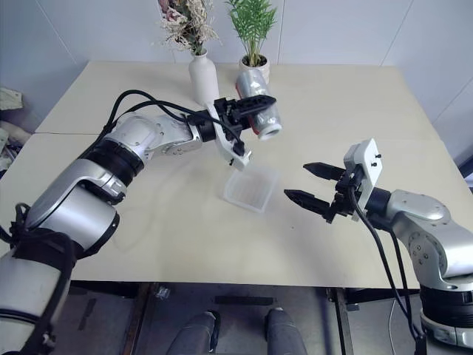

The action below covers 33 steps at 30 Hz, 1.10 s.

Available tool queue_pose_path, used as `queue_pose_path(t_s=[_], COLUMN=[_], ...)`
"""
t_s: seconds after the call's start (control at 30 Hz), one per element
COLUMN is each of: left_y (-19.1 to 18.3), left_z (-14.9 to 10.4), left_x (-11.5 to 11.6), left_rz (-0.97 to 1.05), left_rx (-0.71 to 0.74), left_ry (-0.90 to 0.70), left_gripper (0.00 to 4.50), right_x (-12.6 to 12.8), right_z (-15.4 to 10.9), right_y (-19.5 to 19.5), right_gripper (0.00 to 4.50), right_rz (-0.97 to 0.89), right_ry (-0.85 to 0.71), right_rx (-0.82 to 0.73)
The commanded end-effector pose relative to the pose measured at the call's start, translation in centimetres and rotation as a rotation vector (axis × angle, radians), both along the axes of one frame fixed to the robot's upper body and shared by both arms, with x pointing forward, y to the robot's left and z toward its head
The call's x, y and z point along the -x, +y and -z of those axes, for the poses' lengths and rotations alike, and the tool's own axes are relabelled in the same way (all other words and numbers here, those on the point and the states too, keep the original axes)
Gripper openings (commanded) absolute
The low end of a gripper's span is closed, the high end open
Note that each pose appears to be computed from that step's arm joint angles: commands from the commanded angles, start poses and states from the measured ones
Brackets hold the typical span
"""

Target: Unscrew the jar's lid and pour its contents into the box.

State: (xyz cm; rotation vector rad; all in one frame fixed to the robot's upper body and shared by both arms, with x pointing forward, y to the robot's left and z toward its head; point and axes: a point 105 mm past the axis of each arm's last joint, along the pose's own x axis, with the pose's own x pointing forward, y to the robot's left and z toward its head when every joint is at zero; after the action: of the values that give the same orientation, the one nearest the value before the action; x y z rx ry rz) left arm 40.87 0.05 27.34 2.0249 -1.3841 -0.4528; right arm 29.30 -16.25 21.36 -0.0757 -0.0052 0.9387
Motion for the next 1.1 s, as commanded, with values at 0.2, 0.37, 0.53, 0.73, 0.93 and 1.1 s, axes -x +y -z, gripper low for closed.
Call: queue_pose_path(t_s=[0.2, 0.37, 0.53, 0.73, 0.93, 1.1], left_y=[-0.4, -0.4, 0.1, 3.2, 10.6, 15.0], left_z=[2.1, 0.9, -1.2, -2.7, -1.7, 0.1], left_x=[-1.2, -1.6, -1.4, -0.9, -2.3, -1.2], left_rz=[-0.018, -0.053, -0.058, -0.049, 0.024, 0.069], left_rx=[-0.094, -0.052, 0.105, 0.379, 0.966, 1.212], left_ry=[-0.099, -0.096, 0.021, 0.459, 1.252, 1.447], left_gripper=[2.13, 2.13, 2.13, 2.13, 2.13, 2.13], right_x=[0.9, 1.0, 0.9, 1.2, 0.8, 0.9], right_z=[-1.8, -1.8, -1.8, -1.3, -1.8, -2.0], right_y=[0.8, 1.0, 1.0, 1.3, 1.9, 2.6], right_gripper=[4.46, 4.46, 4.46, 4.46, 4.46, 4.46], right_rz=[0.018, 0.010, 0.001, -0.053, -0.125, -0.211], right_ry=[-0.052, -0.041, -0.037, -0.010, -0.055, -0.090], right_rx=[-0.102, -0.100, -0.096, -0.078, -0.032, 0.031])
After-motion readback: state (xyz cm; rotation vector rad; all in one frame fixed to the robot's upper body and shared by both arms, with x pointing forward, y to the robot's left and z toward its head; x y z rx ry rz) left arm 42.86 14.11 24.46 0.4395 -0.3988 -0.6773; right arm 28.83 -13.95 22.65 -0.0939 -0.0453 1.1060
